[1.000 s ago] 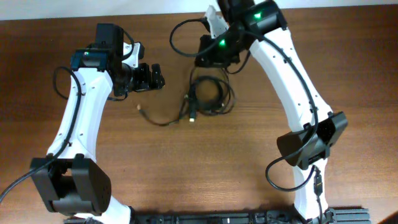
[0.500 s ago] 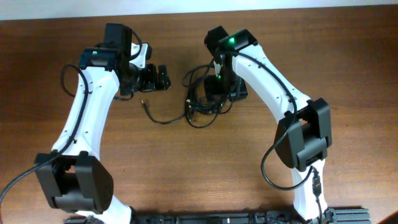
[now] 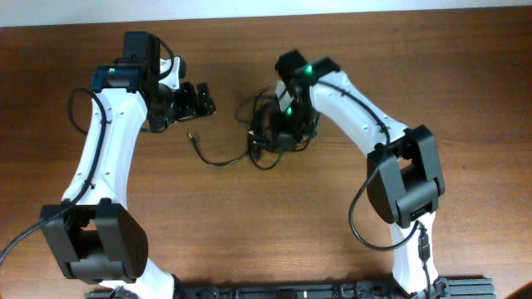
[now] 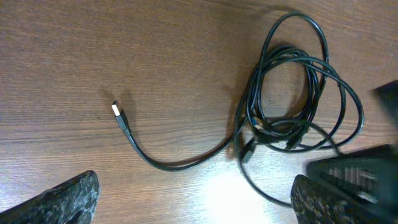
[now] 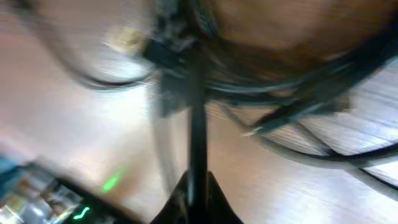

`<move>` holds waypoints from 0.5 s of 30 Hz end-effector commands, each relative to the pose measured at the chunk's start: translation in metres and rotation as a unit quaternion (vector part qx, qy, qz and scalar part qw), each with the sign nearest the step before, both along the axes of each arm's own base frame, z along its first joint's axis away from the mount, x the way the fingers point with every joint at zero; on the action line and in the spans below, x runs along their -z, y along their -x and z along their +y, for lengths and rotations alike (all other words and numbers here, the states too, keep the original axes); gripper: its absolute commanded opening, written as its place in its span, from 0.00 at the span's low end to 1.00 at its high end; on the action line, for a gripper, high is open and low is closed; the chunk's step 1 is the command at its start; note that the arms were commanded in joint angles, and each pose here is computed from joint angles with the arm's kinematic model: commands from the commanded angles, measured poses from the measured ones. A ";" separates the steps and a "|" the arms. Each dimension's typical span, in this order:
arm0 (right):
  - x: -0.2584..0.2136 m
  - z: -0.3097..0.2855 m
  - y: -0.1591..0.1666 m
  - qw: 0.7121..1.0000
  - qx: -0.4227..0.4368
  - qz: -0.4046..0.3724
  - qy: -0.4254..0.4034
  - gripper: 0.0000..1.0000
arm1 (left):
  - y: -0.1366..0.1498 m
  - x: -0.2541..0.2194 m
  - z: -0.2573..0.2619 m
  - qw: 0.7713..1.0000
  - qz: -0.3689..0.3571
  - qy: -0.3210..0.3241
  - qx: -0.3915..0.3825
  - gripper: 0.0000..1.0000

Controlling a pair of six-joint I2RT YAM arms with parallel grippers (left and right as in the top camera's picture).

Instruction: Untangle cables

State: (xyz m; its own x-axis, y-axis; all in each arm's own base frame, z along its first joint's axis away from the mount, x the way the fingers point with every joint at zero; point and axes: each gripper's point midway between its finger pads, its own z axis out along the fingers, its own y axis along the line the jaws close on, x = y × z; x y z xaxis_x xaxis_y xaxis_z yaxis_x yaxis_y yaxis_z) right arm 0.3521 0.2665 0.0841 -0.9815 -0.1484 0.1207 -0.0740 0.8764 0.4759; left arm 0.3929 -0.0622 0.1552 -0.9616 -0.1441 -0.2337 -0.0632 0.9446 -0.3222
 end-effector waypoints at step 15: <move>-0.478 0.013 0.018 0.799 -0.032 -0.414 -0.434 0.04 | 0.021 0.029 -0.036 0.997 0.054 -0.002 0.056 0.99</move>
State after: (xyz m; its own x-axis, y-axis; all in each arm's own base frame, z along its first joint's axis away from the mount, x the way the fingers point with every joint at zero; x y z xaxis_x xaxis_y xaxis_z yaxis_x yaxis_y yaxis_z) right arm 0.3258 0.2820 0.5432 -0.5939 0.0318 -0.8039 -0.7733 0.2529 0.5813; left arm 0.3754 -0.0970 0.1299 -0.9885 -0.0522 -0.1416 -0.0054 0.9499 -0.3124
